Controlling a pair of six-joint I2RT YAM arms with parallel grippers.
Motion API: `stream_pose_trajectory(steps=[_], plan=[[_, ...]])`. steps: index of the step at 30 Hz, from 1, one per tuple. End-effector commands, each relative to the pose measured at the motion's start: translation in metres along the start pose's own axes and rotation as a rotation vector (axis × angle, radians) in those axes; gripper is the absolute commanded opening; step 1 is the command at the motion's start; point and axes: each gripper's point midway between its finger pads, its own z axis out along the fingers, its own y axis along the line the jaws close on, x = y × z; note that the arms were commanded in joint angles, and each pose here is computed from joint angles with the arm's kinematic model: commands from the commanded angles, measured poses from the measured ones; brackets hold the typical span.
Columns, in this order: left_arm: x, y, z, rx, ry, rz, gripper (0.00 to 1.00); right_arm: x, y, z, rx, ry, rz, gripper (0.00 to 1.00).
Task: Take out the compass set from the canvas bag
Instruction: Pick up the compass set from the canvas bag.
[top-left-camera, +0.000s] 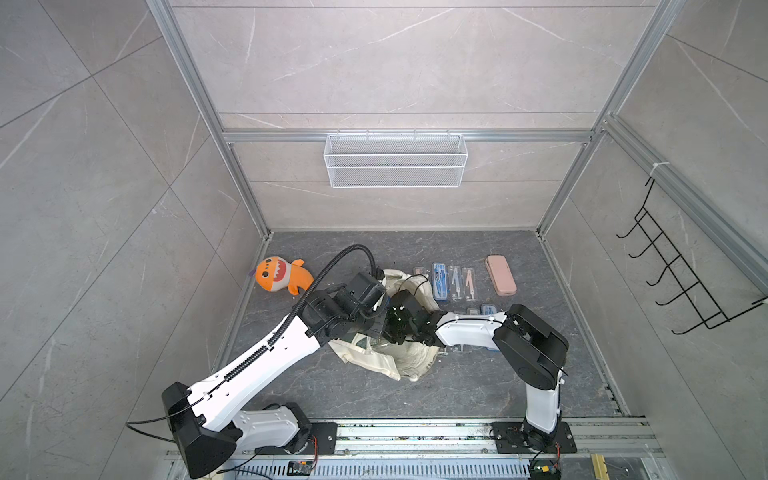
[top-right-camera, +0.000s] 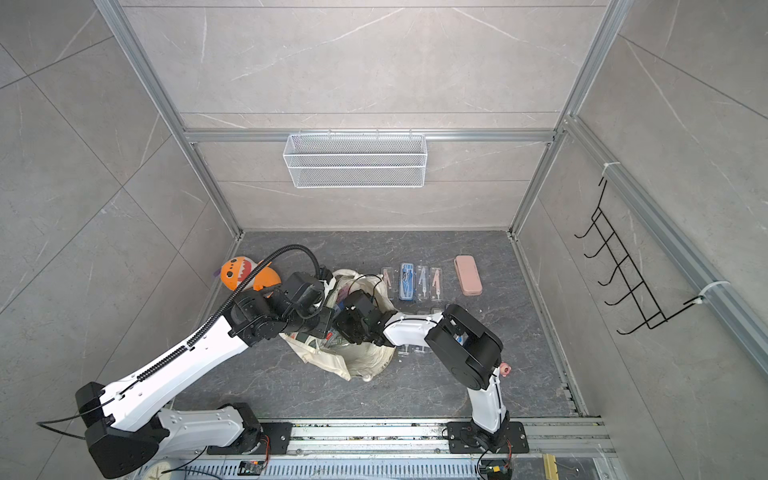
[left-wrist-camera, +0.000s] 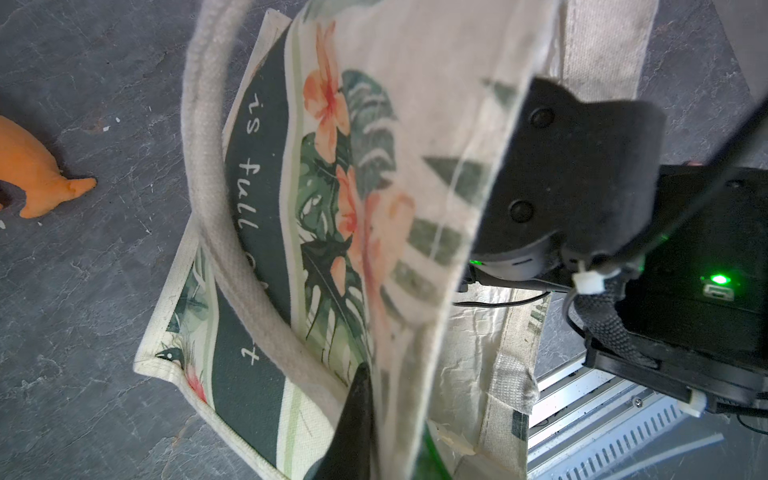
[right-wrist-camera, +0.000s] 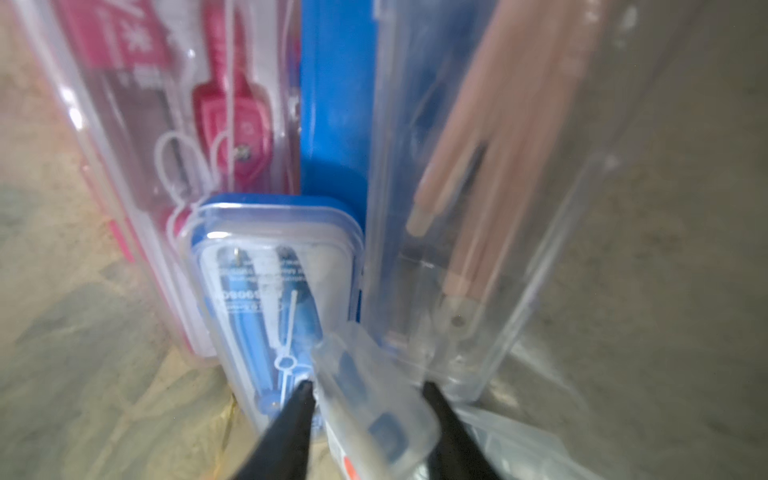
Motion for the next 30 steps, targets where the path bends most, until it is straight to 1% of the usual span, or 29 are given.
stream_pose_trajectory(steps=[1, 4, 10, 15, 19, 24, 30], plan=[[-0.007, -0.004, -0.006, 0.026, -0.042, -0.018, 0.00, -0.004, 0.016, 0.000, -0.047, -0.003, -0.021, 0.34], [-0.006, 0.000, -0.005, 0.007, -0.039, -0.024, 0.00, -0.003, 0.025, -0.006, -0.056, -0.002, -0.047, 0.27], [-0.008, 0.013, 0.000, -0.018, -0.037, -0.081, 0.00, -0.001, 0.035, -0.030, -0.035, -0.009, -0.102, 0.20], [-0.012, 0.024, 0.009, -0.019, -0.040, -0.136, 0.00, 0.003, 0.041, -0.056, -0.018, -0.016, -0.154, 0.20], [-0.016, 0.029, 0.016, -0.020, -0.049, -0.156, 0.00, 0.005, 0.045, -0.080, 0.012, -0.033, -0.211, 0.19], [-0.023, 0.032, 0.021, -0.016, -0.080, -0.176, 0.00, -0.004, 0.048, -0.114, 0.085, -0.100, -0.294, 0.19], [-0.030, 0.034, 0.021, -0.020, -0.109, -0.183, 0.00, -0.016, 0.068, -0.149, 0.120, -0.169, -0.405, 0.19]])
